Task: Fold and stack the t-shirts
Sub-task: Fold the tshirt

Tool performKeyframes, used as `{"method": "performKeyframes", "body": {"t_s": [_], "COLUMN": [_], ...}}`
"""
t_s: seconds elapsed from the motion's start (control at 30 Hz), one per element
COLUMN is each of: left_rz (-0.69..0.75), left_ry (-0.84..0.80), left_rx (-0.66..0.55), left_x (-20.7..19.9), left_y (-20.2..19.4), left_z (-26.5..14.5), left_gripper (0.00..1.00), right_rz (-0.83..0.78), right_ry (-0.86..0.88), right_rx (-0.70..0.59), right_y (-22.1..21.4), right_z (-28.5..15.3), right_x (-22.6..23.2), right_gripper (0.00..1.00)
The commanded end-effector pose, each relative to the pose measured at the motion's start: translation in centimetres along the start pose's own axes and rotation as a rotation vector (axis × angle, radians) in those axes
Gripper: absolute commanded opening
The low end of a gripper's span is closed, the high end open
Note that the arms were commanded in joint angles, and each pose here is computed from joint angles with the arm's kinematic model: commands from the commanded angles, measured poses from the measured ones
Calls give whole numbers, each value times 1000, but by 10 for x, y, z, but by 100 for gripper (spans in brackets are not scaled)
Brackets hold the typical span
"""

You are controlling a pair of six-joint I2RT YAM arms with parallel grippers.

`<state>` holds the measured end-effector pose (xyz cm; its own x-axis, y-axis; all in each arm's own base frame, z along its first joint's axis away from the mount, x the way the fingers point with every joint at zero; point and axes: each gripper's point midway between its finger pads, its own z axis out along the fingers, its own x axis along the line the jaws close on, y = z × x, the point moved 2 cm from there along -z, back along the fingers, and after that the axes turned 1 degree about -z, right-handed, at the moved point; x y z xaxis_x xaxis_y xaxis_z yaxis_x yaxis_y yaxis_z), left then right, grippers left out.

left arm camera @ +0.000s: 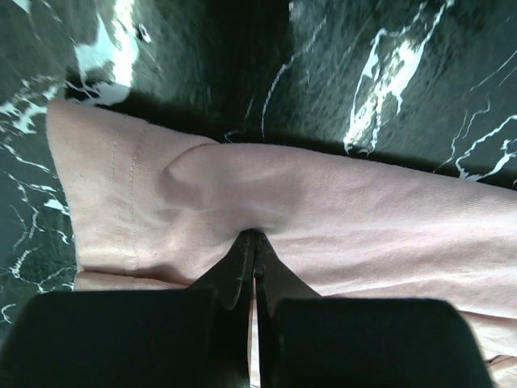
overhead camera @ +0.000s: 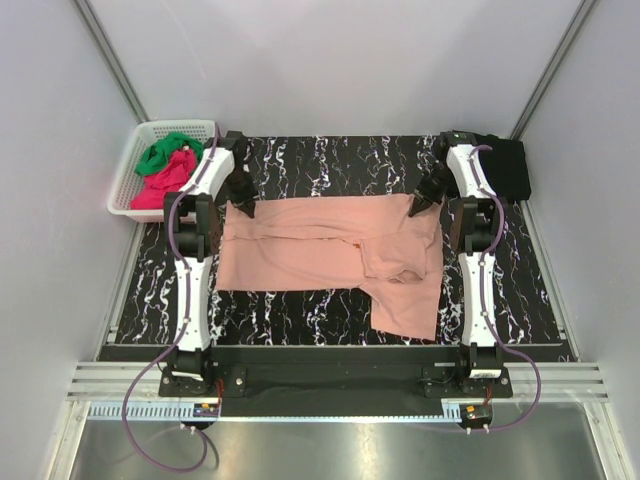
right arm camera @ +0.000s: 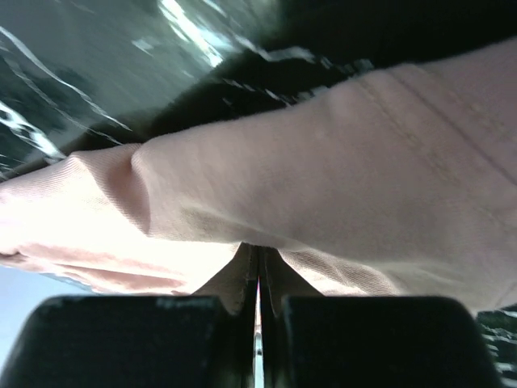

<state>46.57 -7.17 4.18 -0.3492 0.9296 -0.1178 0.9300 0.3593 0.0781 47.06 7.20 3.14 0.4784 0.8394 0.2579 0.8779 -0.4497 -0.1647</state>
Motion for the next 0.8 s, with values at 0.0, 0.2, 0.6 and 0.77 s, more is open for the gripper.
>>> {"method": "performKeyframes", "body": {"t_s": [0.0, 0.2, 0.6, 0.77], "left_rz": [-12, -20, -23, -9], "left_ry": [-18, -37, -85, -84], "left_rx": [-75, -93, -134, -135], "left_x": [2, 6, 2, -3], "left_y": [22, 30, 47, 47], "left_z": [-8, -10, -8, -3], "left_gripper": [0, 0, 0, 0], "right_rz": [12, 23, 18, -4], "right_ry": [12, 51, 37, 40], "right_rx": [-45, -79, -99, -104], "right_y": [18, 27, 26, 24], "right_z": [17, 9, -2, -10], "right_x": [4, 13, 12, 12], "right_gripper": [0, 0, 0, 0]}}
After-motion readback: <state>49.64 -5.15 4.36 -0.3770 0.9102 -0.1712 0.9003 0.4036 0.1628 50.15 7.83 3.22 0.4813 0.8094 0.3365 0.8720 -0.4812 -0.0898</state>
